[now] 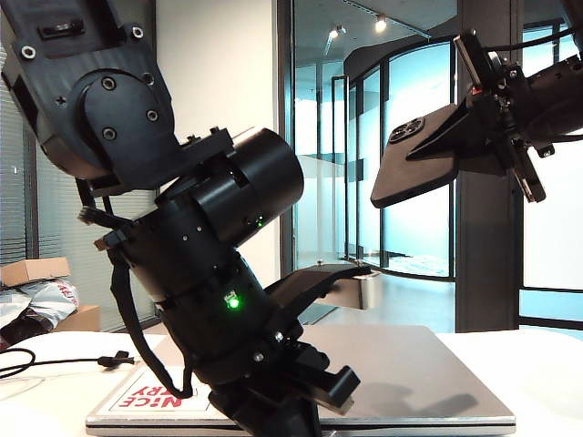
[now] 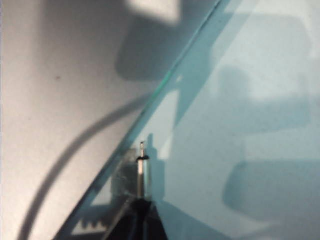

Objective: Pick up the charging cable and the phone, plug the charging cable into the charging port on the phone, and finally place them back on the table.

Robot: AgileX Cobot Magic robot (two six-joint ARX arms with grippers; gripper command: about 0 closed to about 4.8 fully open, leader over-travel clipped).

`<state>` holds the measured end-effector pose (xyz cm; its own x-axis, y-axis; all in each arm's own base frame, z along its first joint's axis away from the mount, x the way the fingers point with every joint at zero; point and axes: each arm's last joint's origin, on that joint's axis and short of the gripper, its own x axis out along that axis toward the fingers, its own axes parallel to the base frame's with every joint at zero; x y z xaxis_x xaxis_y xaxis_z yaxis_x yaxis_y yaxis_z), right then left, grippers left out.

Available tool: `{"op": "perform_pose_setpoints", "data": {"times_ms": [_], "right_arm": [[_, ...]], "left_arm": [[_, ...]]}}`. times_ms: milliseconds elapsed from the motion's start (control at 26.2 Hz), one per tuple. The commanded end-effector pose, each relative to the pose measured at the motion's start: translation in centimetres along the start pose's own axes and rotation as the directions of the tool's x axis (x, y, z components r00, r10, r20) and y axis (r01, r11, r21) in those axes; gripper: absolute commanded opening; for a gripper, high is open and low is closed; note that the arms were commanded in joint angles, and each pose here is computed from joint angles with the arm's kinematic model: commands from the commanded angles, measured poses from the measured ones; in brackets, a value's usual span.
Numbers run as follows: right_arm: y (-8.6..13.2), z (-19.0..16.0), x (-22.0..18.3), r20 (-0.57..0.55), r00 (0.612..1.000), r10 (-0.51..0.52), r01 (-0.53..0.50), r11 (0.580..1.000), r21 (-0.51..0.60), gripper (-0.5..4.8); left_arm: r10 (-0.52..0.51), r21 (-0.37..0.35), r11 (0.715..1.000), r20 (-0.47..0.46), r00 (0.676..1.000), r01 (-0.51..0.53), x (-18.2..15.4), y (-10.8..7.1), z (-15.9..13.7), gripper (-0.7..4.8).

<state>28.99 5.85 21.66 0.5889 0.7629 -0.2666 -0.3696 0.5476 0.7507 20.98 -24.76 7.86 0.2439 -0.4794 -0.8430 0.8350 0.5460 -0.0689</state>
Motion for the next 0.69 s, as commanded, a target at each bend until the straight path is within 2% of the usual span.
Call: {"op": "perform_pose_setpoints", "data": {"times_ms": [38, 153, 267, 420, 458, 649, 688], "right_arm": [[0.7, 0.6, -0.1, 0.028, 0.999, 0.038, -0.037, 0.998, -0.049, -0.05], [0.7, 0.6, -0.1, 0.027, 0.999, 0.038, -0.036, 0.998, -0.049, -0.05], [0.7, 0.6, -0.1, 0.027, 0.999, 0.037, -0.036, 0.998, -0.048, -0.05], [0.7, 0.6, -0.1, 0.025, 0.999, 0.04, -0.039, 0.999, -0.025, -0.05], [0.7, 0.6, -0.1, 0.023, 0.999, 0.044, -0.044, 0.999, -0.002, -0.04], [0.8, 0.5, -0.1, -0.016, 0.996, 0.091, -0.09, 0.995, 0.045, -0.04], [0.9, 0.4, -0.1, -0.036, 0.993, 0.117, -0.114, 0.991, 0.068, -0.04]], "left_arm": [[-0.009, -0.007, 1.0, -0.079, 0.997, 0.008, -0.8, -0.2, -0.6, -0.08], [-0.004, -0.004, 1.0, -0.025, 1.0, 0.004, -2.8, -0.4, 0.5, -0.07], [0.004, -0.032, 1.0, 0.083, 0.997, -0.001, -5.8, -0.6, 2.1, -0.07], [0.011, -0.129, 0.991, 0.231, 0.973, 0.019, -9.2, -1.0, 3.7, -0.07], [0.014, -0.18, 0.983, 0.288, 0.957, 0.04, -10.4, -1.1, 4.2, -0.07], [0.017, -0.306, 0.944, 0.411, 0.912, 0.121, -12.4, -1.2, 5.3, -0.07], [0.017, -0.352, 0.923, 0.438, 0.899, 0.154, -12.8, -1.3, 5.5, -0.07]]}}
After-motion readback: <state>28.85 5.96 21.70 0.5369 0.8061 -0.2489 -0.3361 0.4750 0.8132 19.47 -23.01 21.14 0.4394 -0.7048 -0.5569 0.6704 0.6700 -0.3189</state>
